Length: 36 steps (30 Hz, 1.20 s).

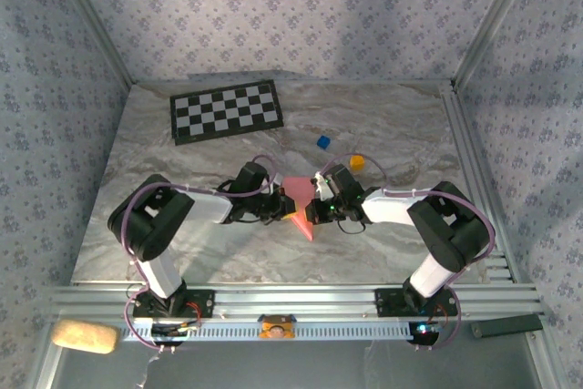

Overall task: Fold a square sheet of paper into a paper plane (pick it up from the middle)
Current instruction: Third fold the triangle at the center of the table.

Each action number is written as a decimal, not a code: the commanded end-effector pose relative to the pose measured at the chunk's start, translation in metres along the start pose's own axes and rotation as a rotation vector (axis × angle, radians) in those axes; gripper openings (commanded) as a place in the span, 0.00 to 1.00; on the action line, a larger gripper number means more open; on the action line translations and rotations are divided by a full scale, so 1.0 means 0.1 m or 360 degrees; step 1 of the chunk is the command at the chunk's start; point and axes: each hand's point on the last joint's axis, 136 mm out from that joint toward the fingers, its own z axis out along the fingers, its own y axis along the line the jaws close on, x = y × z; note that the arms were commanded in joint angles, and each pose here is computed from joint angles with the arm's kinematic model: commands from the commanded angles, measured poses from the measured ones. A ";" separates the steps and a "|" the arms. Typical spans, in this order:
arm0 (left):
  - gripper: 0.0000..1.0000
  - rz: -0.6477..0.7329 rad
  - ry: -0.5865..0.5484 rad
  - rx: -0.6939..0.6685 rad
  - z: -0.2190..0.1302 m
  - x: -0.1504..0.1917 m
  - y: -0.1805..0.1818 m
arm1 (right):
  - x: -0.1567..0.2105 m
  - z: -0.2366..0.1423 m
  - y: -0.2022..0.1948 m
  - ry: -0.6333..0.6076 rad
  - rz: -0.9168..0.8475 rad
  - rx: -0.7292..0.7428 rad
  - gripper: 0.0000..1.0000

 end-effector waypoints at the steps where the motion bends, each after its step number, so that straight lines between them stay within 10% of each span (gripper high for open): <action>1: 0.00 0.0046 -0.0018 -0.0009 0.05 -0.02 0.03 | 0.17 0.02 -0.22 0.0064 0.0036 0.0128 0.01; 17: 0.00 0.0009 0.0015 -0.0186 0.10 0.03 0.33 | 0.09 0.00 -0.15 0.0043 0.0037 0.0088 0.03; 29: 0.00 0.0019 0.0026 -0.0180 0.12 0.02 0.31 | -0.14 -0.44 0.02 -0.0109 0.0144 0.0077 0.31; 36: 0.00 0.0025 0.0026 -0.0172 0.13 0.01 0.29 | -0.04 -0.39 0.50 -0.0030 0.0136 -0.0233 0.11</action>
